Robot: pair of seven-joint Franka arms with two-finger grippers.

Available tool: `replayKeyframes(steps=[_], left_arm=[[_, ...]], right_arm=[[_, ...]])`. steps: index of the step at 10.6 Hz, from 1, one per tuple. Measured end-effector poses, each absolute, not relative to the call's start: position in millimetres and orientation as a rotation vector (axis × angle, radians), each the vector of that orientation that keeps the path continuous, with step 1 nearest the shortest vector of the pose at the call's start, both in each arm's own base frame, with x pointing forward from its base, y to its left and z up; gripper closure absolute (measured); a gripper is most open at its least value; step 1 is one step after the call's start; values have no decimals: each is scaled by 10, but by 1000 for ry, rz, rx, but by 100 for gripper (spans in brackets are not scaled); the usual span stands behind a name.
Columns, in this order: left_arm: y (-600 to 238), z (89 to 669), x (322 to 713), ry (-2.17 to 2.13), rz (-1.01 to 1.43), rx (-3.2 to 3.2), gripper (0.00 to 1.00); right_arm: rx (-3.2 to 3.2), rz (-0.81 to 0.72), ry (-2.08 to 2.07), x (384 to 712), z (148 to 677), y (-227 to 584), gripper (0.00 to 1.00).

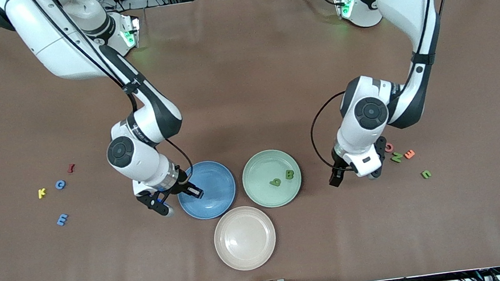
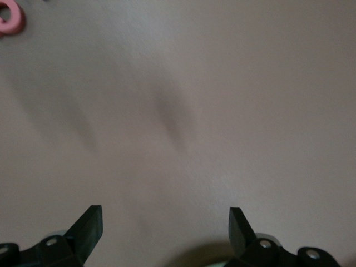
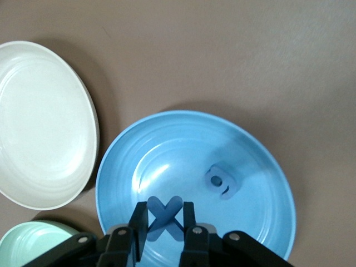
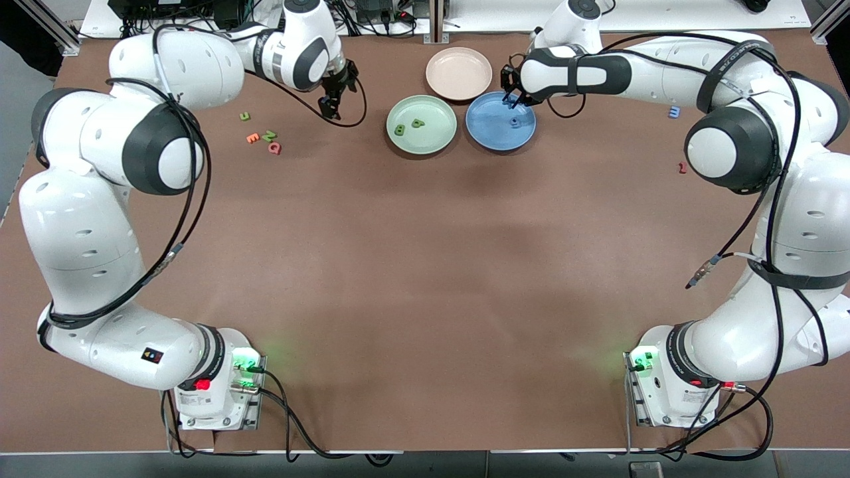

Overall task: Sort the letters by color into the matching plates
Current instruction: 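Open the right gripper over the blue plate while the left gripper withdraws, then grasp the blue m with the right gripper while the left gripper reaches N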

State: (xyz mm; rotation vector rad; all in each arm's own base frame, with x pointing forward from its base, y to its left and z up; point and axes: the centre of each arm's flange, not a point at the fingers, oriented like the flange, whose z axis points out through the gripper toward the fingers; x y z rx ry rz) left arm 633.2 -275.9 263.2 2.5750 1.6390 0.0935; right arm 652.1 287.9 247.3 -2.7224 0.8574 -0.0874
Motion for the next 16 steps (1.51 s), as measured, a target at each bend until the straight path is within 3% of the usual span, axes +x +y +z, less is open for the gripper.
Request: replayKeyframes(steps=[5, 6, 12, 16], left_arm=[[-2133, 2469, 6421, 1689, -1, 2664, 0], [-2035, 2420, 6409, 1653, -24, 2706, 0], [-1953, 2307, 6112, 1533, -98, 2821, 0], [-1520, 2225, 6141, 1538, -130, 2833, 0]], right_arm=[[-2783, -70, 817, 6502, 2428, 2877, 4], [-2822, -52, 766, 6507, 2410, 2818, 0], [-2934, 28, 576, 6794, 2477, 1695, 0], [-2945, 40, 596, 6926, 2538, 756, 0]])
